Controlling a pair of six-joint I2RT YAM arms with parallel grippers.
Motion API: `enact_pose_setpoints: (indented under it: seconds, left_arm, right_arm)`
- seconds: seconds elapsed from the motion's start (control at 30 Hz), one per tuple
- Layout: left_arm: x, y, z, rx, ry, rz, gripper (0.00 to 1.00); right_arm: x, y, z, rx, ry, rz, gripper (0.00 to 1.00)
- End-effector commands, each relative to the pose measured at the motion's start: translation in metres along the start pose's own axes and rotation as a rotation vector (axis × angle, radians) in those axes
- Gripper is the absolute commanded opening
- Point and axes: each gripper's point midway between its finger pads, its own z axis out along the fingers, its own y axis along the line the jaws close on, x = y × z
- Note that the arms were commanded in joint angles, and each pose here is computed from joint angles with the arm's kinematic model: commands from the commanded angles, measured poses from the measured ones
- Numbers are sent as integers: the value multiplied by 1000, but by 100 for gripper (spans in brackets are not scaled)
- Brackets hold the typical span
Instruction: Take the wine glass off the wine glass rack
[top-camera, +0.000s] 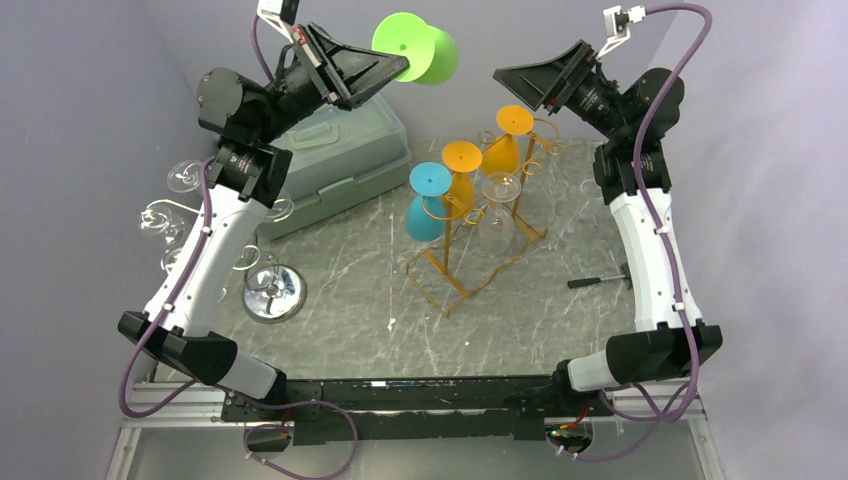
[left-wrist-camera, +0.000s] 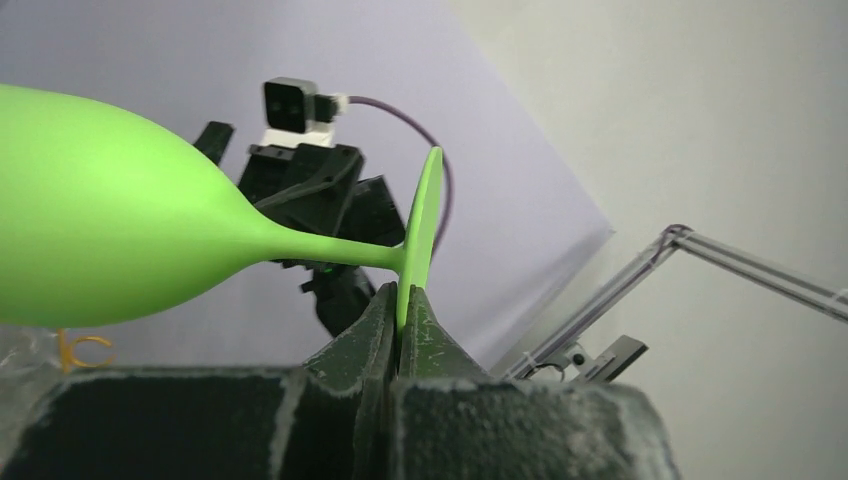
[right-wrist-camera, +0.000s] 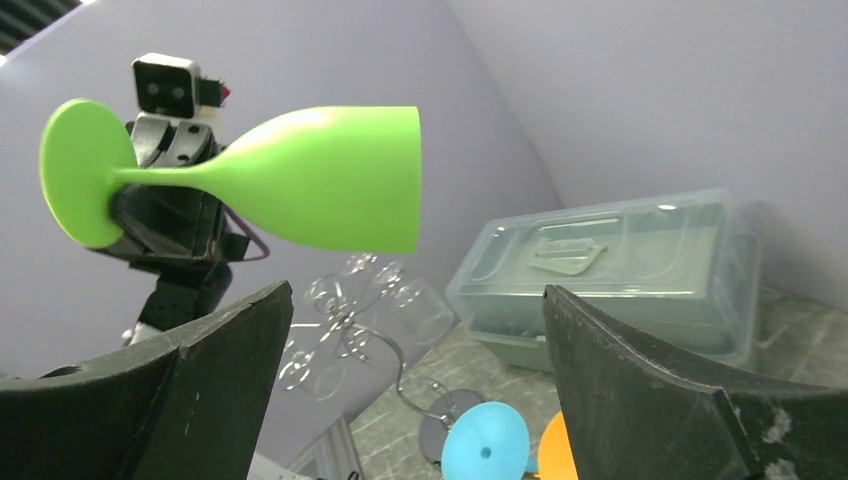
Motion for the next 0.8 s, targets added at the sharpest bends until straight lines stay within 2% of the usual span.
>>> enact_pose_setpoints:
  seconds: [0.0, 0.23, 0.77]
  left_arm:
    - [-8, -54, -4, 168, -26, -39, 0]
    - [-1, -65, -5, 229, 6, -118, 0]
    - [16, -77, 4, 310, 62, -188, 0]
  right_arm:
    - [-8, 48, -6, -226, -17, -63, 98]
    - [-7, 65, -6, -307, -23, -68, 100]
    - [-4, 121, 4, -548, -7, -45, 98]
